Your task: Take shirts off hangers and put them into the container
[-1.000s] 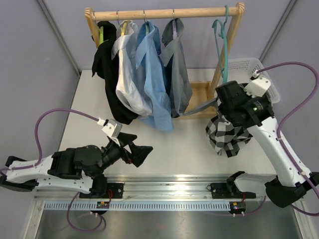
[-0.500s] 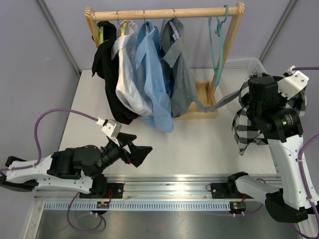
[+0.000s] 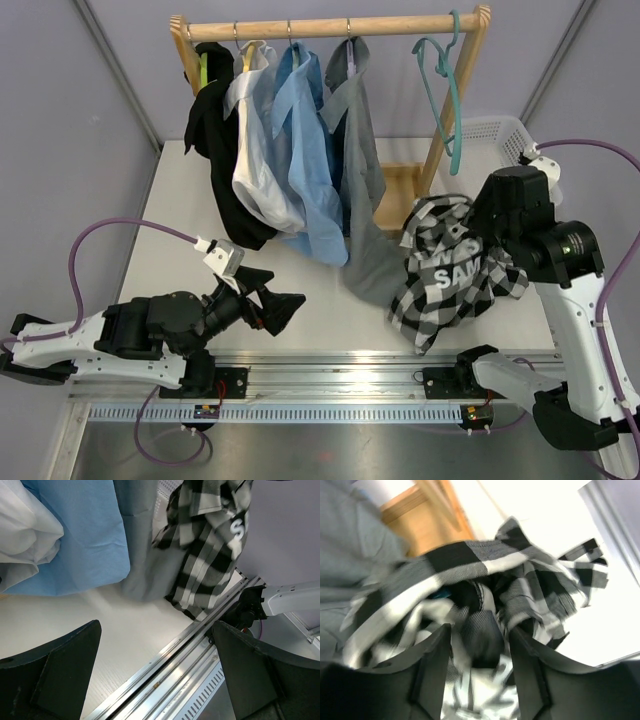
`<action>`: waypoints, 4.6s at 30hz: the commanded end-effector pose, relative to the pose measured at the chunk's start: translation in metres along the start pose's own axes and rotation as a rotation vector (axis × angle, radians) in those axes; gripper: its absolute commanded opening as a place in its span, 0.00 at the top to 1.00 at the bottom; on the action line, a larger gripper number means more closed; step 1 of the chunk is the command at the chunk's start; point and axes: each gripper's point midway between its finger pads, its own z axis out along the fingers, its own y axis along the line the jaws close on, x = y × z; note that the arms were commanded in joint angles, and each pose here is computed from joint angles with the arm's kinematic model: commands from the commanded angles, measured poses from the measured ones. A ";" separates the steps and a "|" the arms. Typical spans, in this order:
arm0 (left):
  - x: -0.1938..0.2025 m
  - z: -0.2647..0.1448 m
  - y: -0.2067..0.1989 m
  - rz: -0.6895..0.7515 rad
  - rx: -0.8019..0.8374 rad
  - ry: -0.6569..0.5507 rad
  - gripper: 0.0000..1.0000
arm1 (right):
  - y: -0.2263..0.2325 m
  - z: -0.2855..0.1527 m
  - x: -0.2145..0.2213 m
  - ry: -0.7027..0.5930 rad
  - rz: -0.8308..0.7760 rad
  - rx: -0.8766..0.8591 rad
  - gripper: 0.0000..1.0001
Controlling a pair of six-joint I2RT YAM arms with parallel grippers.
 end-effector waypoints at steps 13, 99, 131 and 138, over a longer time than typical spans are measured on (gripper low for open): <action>-0.015 -0.001 -0.008 -0.037 0.013 -0.034 0.03 | 0.000 0.014 0.038 0.141 -0.093 -0.017 0.01; -0.006 -0.006 -0.002 -0.044 0.035 -0.028 0.03 | -0.093 0.011 -0.252 -0.713 0.340 0.505 1.00; 0.007 0.001 0.010 -0.038 -0.021 -0.036 0.01 | 0.006 0.059 -0.406 -0.997 0.436 -0.211 1.00; 0.012 0.001 0.015 -0.036 -0.040 -0.031 0.01 | -0.039 0.211 -0.306 -0.648 0.444 0.082 1.00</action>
